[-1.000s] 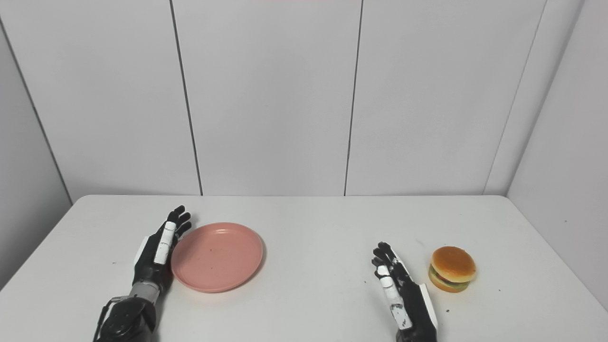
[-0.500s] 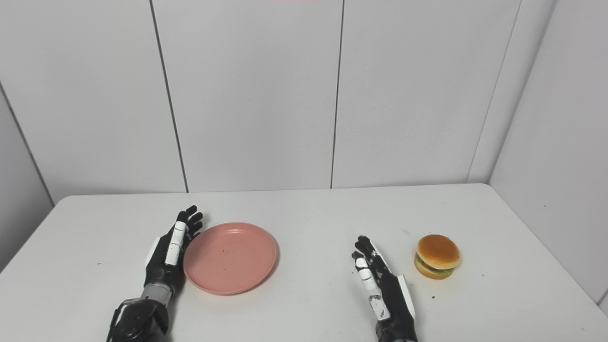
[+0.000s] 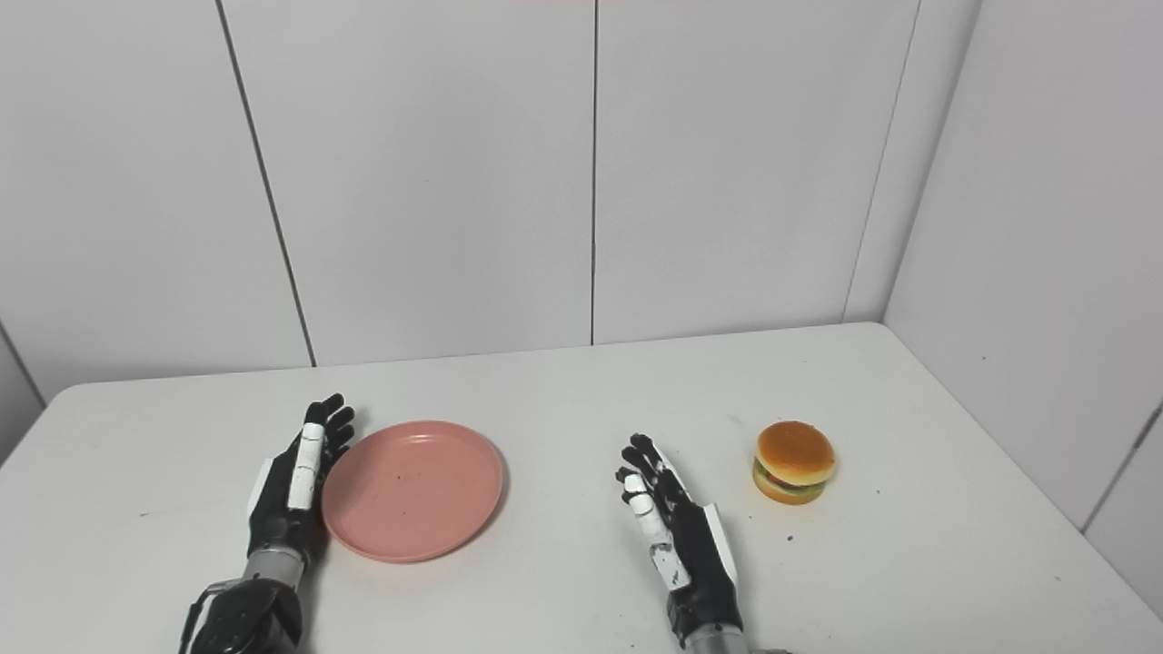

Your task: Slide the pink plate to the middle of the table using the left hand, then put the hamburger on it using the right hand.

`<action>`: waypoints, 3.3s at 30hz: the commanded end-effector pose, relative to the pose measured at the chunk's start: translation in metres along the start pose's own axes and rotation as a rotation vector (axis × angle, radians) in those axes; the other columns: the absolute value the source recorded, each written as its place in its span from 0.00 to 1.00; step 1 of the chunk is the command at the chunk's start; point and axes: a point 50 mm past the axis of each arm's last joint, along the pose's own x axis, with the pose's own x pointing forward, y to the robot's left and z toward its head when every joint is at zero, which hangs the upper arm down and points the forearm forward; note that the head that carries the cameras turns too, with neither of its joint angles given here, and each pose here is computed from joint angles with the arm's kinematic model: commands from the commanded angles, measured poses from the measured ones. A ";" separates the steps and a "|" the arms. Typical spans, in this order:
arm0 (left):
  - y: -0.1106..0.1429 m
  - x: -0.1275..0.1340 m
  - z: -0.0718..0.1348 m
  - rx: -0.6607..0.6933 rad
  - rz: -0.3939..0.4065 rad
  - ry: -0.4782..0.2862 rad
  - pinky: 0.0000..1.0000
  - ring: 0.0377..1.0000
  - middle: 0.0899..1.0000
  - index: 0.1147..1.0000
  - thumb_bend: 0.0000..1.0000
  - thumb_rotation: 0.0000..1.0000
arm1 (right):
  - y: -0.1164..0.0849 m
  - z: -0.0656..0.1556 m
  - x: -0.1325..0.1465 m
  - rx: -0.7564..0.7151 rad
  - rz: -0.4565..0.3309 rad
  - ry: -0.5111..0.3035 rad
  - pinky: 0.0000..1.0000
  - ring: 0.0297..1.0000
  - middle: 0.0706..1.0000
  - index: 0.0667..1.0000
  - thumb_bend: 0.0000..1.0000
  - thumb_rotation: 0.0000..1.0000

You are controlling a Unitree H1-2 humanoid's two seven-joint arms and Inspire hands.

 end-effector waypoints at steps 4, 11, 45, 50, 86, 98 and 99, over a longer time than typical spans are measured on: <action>-0.017 0.007 0.019 0.031 -0.028 -0.051 0.93 0.92 0.89 0.84 0.93 0.91 | 0.007 -0.016 -0.012 0.016 -0.011 0.069 0.85 0.85 0.87 0.88 0.68 0.84; -0.029 0.001 0.015 0.069 -0.033 -0.055 0.91 0.91 0.89 0.85 0.91 0.94 | 0.008 -0.014 -0.012 0.023 -0.021 0.077 0.86 0.86 0.87 0.88 0.69 0.84; -0.034 -0.001 0.001 -0.007 -0.043 -0.029 0.94 0.93 0.90 0.85 0.86 0.92 | -0.003 0.069 -0.010 -0.607 -0.115 -0.335 0.74 0.79 0.81 0.82 0.71 0.89; -0.037 -0.001 -0.001 -0.014 -0.040 -0.019 0.94 0.93 0.90 0.84 0.87 0.91 | -0.020 0.096 0.001 -0.816 -0.125 -0.367 0.70 0.80 0.85 0.84 0.73 0.96; -0.043 -0.001 -0.002 -0.015 -0.053 -0.020 0.96 0.93 0.89 0.85 0.90 0.93 | -0.149 0.109 0.089 -1.540 -0.223 -0.196 0.76 0.79 0.79 0.74 0.78 0.85; -0.040 -0.001 -0.002 -0.019 -0.049 -0.016 0.96 0.93 0.90 0.85 0.91 0.92 | -0.157 0.094 0.112 -1.583 -0.195 -0.098 0.75 0.78 0.79 0.75 0.78 0.81; -0.040 -0.001 -0.002 -0.020 -0.049 -0.016 0.96 0.93 0.90 0.85 0.91 0.92 | -0.157 0.094 0.113 -1.584 -0.194 -0.095 0.75 0.78 0.79 0.75 0.78 0.81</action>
